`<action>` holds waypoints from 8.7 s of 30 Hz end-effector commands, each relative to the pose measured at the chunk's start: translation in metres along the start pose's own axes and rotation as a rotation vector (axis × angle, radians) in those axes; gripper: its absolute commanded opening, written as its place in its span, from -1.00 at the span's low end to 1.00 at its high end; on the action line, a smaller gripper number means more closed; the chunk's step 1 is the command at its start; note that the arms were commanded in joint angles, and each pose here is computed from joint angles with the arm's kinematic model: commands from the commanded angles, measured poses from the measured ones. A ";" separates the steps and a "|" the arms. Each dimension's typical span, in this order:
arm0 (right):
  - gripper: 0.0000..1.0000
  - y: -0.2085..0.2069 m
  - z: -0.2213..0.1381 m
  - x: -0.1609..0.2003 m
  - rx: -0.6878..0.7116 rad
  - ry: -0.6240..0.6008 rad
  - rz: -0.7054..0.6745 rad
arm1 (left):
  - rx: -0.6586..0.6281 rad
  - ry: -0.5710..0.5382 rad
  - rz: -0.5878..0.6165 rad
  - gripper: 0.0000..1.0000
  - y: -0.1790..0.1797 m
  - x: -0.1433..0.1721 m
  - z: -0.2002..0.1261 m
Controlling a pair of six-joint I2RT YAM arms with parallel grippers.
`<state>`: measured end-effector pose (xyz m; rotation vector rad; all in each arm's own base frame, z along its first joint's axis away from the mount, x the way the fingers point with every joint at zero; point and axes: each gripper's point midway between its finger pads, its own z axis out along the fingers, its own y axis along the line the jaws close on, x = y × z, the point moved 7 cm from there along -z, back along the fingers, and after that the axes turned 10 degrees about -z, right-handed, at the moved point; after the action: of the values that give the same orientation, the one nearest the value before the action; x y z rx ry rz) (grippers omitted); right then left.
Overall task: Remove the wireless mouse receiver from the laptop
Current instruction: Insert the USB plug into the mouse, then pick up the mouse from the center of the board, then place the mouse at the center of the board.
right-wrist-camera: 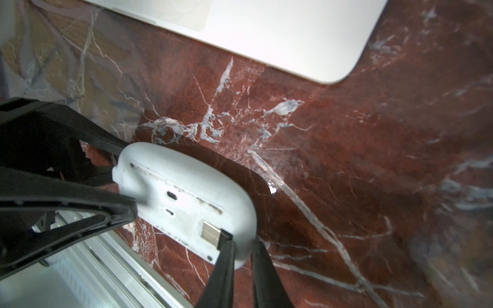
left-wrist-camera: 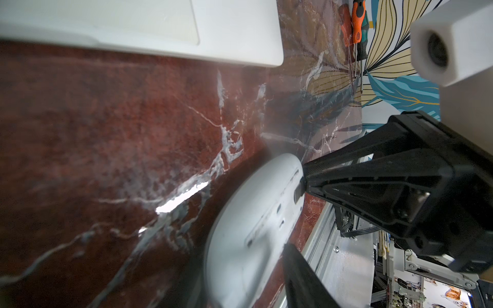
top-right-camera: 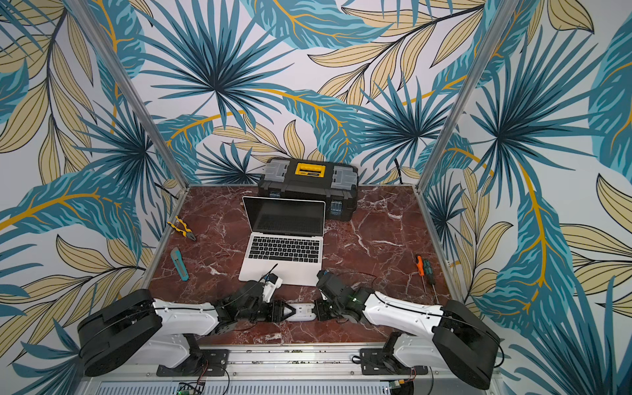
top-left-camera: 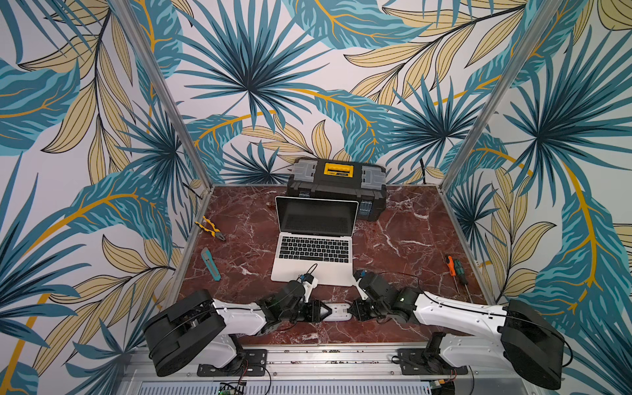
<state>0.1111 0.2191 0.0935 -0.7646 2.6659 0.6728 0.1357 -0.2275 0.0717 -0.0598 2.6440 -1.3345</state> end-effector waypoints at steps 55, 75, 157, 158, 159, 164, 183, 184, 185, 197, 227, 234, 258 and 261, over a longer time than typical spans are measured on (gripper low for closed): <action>-0.30 0.011 -0.027 -0.045 0.066 -0.124 -0.078 | -0.151 0.020 0.015 0.11 0.013 0.005 -0.010; 0.18 0.040 -0.037 -0.051 -0.133 -0.172 -0.518 | -0.180 -0.051 -0.024 0.21 0.029 0.019 -0.045; 0.43 0.023 0.042 -0.009 -0.229 0.078 -1.483 | -0.194 -0.130 -0.070 0.21 0.041 0.020 -0.053; 0.39 0.023 0.042 -0.008 -0.233 0.077 -1.481 | -0.191 -0.129 -0.070 0.21 0.041 0.020 -0.053; 0.36 0.023 0.042 -0.007 -0.232 0.075 -1.477 | -0.187 -0.129 -0.068 0.22 0.040 0.019 -0.053; 0.20 0.024 0.040 -0.011 -0.219 0.044 -1.447 | -0.169 -0.125 -0.056 0.21 0.038 0.020 -0.053; 0.15 0.054 -0.055 -0.067 -0.309 -0.438 -1.239 | 0.320 -0.351 0.482 0.26 -0.088 -0.004 -0.117; 0.15 0.056 -0.061 -0.068 -0.320 -0.467 -1.225 | 0.373 -0.367 0.524 0.29 -0.096 -0.003 -0.121; 0.15 0.059 -0.068 -0.070 -0.332 -0.504 -1.212 | 0.419 -0.387 0.558 0.32 -0.102 -0.002 -0.126; 0.15 0.083 -0.116 -0.075 -0.516 -0.665 -1.078 | 0.543 -0.579 0.888 0.41 -0.125 -0.004 -0.143; 0.16 0.098 -0.120 -0.071 -0.739 -0.690 -1.090 | 0.688 -0.500 0.989 0.34 -0.143 0.001 -0.129; 0.16 0.096 -0.116 -0.070 -0.742 -0.680 -1.081 | 0.696 -0.510 0.972 0.16 -0.142 0.001 -0.131; 0.69 0.073 -0.135 -0.080 -0.464 -0.781 -0.995 | 0.419 -0.393 0.641 -0.23 -0.114 -0.012 -0.113; 0.70 0.052 -0.148 -0.092 -0.282 -0.868 -0.866 | 0.350 -0.353 0.597 -0.22 -0.111 -0.014 -0.108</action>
<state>0.1189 0.2368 0.2761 -1.3716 1.1755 0.9814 0.1207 -0.2058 0.2221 0.5246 1.7914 -1.4081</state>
